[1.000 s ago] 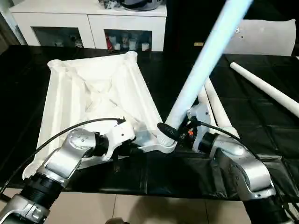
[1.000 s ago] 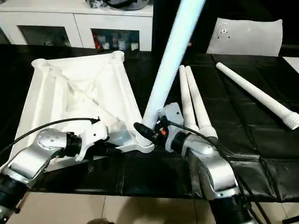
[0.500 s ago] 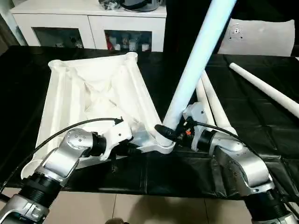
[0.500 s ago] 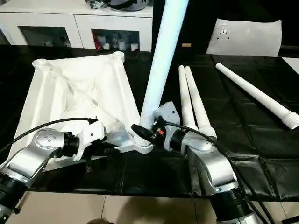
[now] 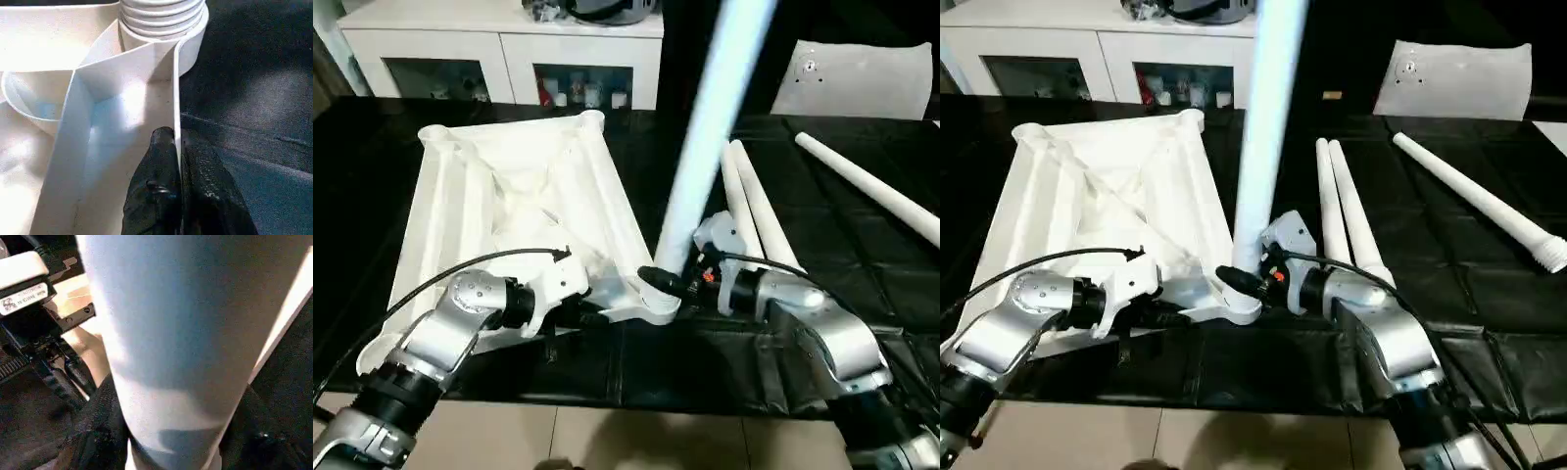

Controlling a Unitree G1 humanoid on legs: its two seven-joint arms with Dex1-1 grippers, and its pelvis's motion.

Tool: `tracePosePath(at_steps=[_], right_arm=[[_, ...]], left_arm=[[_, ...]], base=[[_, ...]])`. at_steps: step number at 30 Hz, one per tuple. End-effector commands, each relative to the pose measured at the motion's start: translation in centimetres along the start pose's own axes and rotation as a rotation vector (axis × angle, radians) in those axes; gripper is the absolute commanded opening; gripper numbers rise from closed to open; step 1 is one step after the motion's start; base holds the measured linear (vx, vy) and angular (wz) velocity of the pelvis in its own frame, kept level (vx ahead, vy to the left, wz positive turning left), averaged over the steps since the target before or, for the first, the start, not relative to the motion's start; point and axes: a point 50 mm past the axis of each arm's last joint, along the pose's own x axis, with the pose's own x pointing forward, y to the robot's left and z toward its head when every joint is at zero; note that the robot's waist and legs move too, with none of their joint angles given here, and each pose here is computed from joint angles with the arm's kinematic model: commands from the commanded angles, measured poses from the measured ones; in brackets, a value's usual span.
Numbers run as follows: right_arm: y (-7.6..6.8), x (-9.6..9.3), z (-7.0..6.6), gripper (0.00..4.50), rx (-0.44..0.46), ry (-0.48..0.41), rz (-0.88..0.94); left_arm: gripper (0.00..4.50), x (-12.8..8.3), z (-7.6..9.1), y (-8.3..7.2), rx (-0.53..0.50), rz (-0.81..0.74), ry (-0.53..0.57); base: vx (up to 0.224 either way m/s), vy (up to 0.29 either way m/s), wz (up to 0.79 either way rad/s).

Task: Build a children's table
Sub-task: Insert table leg to table base

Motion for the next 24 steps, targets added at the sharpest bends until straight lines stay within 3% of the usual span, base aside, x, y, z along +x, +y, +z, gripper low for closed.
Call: tracePosePath(at_steps=[1,6,8,15,18,22,24], right_arm=[[-0.1,0.0,-3.3,1.93,0.136,0.124,-0.010],[-0.4,-0.7,-5.1,1.93,0.220,0.126,-0.040],[-0.5,-1.3,-6.4,1.90,0.267,0.115,-0.079],[-0.3,-1.8,-7.5,1.90,0.293,0.065,-0.144],[0.3,-2.3,-8.4,1.90,0.263,0.028,-0.190],[1.0,-2.1,-8.8,1.90,0.100,0.094,-0.160],[1.1,-1.8,-8.8,1.90,0.068,0.114,-0.137]], left_arm=[[0.00,-0.2,1.2,0.1,0.043,-0.016,-0.066],[0.00,0.0,1.3,0.1,0.043,-0.016,-0.066],[0.00,0.0,1.3,0.2,0.043,-0.013,-0.067],[0.00,-0.1,1.3,0.5,0.041,0.003,-0.067],[0.00,-0.2,1.3,0.7,0.044,0.014,-0.064],[0.00,-0.2,1.3,0.9,0.052,0.015,-0.056],[0.00,-0.3,1.2,0.9,0.063,0.009,-0.042]], base=[[0.000,0.000,0.00],[0.000,0.000,0.00],[0.000,0.000,0.00],[0.000,0.000,0.00],[0.000,0.000,0.00],[0.000,0.000,0.00],[0.000,0.000,0.00]])
